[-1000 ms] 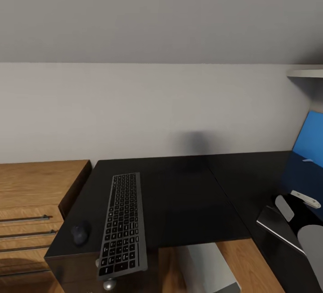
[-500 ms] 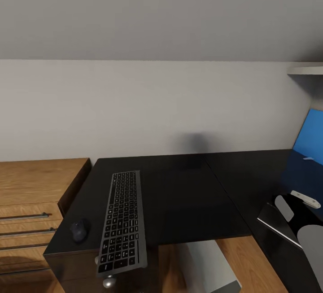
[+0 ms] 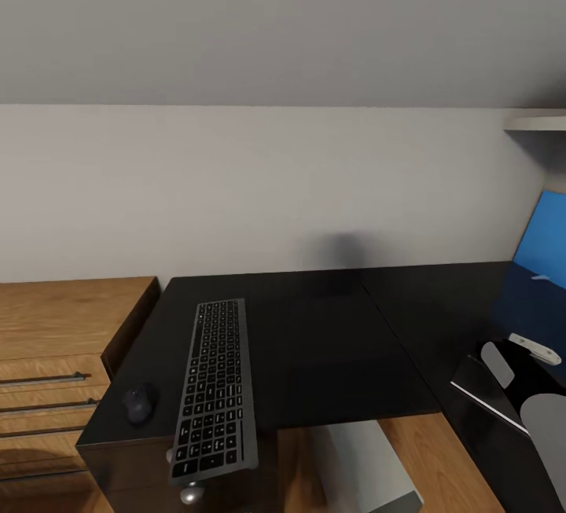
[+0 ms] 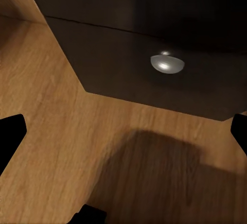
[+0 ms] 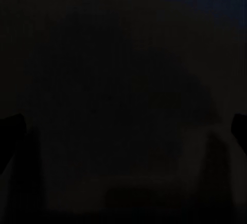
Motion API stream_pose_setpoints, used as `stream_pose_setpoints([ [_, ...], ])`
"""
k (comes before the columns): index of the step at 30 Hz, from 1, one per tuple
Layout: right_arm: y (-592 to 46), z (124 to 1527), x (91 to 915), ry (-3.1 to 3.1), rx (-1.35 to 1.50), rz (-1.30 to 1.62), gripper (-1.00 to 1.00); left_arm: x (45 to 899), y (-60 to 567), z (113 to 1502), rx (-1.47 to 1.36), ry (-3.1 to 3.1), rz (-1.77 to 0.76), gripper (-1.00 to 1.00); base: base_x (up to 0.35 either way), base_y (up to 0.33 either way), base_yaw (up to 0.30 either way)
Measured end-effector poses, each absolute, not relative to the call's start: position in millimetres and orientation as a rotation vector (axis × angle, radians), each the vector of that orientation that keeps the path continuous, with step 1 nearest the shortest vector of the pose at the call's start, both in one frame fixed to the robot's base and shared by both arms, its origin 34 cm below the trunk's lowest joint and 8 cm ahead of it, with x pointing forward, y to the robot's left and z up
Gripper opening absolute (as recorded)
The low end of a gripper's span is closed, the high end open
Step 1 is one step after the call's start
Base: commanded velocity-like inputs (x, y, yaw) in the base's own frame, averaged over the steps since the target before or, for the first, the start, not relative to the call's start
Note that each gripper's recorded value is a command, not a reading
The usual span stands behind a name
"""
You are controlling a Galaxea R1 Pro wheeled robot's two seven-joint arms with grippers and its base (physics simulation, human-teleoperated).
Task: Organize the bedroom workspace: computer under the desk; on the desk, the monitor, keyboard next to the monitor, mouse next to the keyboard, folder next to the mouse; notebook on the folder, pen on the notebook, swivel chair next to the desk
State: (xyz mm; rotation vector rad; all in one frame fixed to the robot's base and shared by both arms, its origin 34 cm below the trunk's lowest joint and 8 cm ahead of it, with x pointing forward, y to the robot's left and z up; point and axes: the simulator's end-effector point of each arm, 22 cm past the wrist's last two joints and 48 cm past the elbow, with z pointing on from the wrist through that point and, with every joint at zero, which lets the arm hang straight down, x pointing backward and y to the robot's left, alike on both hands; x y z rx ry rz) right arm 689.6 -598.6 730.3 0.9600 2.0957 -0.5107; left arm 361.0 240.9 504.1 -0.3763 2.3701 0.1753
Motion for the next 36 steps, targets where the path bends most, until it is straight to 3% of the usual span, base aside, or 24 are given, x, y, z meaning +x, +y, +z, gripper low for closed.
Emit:
stream_pose_setpoints([
  [14, -597.6, 729.5, 689.6, 2.099, 0.958, -0.513, 1.00, 360.4, 240.8, 503.6, -0.375, 2.372, 0.176, 1.00, -0.135, 0.007, 0.000],
  [36, -596.7, 730.0, 690.5, 2.098, 0.954, -0.513, 1.00, 360.5, 239.4, 503.6, -0.374, 2.372, 0.172, 1.00, -0.173, 0.094, 0.000],
])
